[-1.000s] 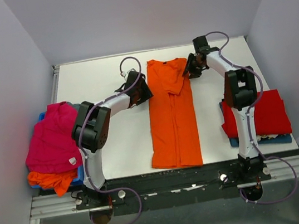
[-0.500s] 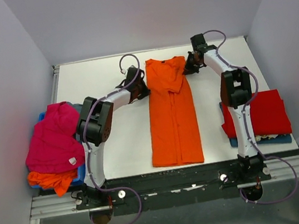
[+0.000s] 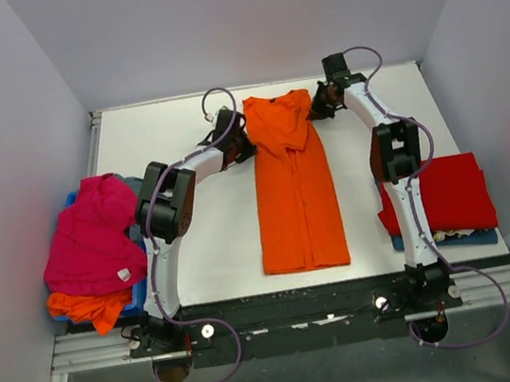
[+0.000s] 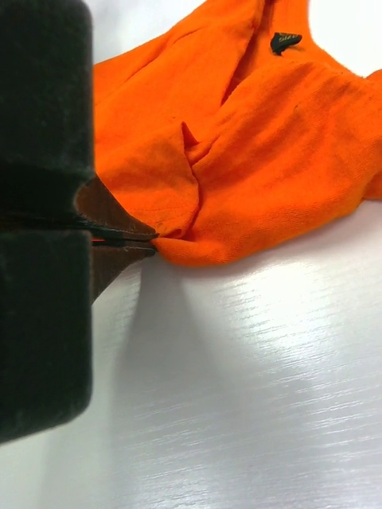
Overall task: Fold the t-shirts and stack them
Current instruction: Rotate the tshirt 90 degrees, then grab the bottom of the folded rectangular tshirt with both arms
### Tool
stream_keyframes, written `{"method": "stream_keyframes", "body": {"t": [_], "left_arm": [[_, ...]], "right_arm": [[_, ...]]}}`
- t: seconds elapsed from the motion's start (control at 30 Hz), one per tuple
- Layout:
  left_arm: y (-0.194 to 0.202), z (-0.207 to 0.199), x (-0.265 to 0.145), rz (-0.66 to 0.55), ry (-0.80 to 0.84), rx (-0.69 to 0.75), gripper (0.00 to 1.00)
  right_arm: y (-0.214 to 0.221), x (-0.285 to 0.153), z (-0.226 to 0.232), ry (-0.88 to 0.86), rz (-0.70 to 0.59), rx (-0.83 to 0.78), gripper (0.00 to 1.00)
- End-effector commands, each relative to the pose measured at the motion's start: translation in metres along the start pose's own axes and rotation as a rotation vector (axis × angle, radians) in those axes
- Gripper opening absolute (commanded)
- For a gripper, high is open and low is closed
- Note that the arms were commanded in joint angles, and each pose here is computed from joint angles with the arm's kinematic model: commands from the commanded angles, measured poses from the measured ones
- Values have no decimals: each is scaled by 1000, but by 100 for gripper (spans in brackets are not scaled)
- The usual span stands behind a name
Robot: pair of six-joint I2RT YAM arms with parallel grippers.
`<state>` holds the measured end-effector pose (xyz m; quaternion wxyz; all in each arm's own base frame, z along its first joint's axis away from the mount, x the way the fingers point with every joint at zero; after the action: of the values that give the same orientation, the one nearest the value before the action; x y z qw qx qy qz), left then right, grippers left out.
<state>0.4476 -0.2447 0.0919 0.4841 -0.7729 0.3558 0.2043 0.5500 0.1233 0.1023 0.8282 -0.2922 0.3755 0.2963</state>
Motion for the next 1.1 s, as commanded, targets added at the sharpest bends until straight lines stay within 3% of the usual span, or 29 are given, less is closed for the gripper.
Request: {"method": "stream_keyframes", "body": {"t": [0.0,0.2,0.23,0.27,0.33,0.47,0.6,1.07], "left_arm": [[15,21,17,57,-85,-23,0],[8,26,17,54,-101,-24,0],[7,27,17,52,-104,-28,0],[5,30,17,52,-105,-29,0],[4,31,12,62,-96,-28,13],[6,31,-13,22,-79,-11,43],[11,29,-45,15,-74,21,55],[136,22,-149,158,-65,114,56]], "right_arm": [[-5,8,2,-32,9,29,1],[-11,10,6,-78,3,61,1],[-12,10,6,-83,2,66,4],[-13,8,7,-89,4,68,15],[-12,1,7,-81,8,67,35],[-3,-29,0,-60,-21,38,42],[22,-63,-17,-25,4,15,43],[175,-174,-138,135,73,-26,44]]}}
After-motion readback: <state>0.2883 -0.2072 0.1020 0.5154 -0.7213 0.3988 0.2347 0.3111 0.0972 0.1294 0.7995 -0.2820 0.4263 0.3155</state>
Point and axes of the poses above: each gripper's point midway between its finger pads, its own x axis out along the fingers, its own z axis along the line the jaws close on, y = z × x, the point moved 9 cm from there along -x, back along the fingers, and after that the axes turned 14 degrees about x, right-handed, at the moved point
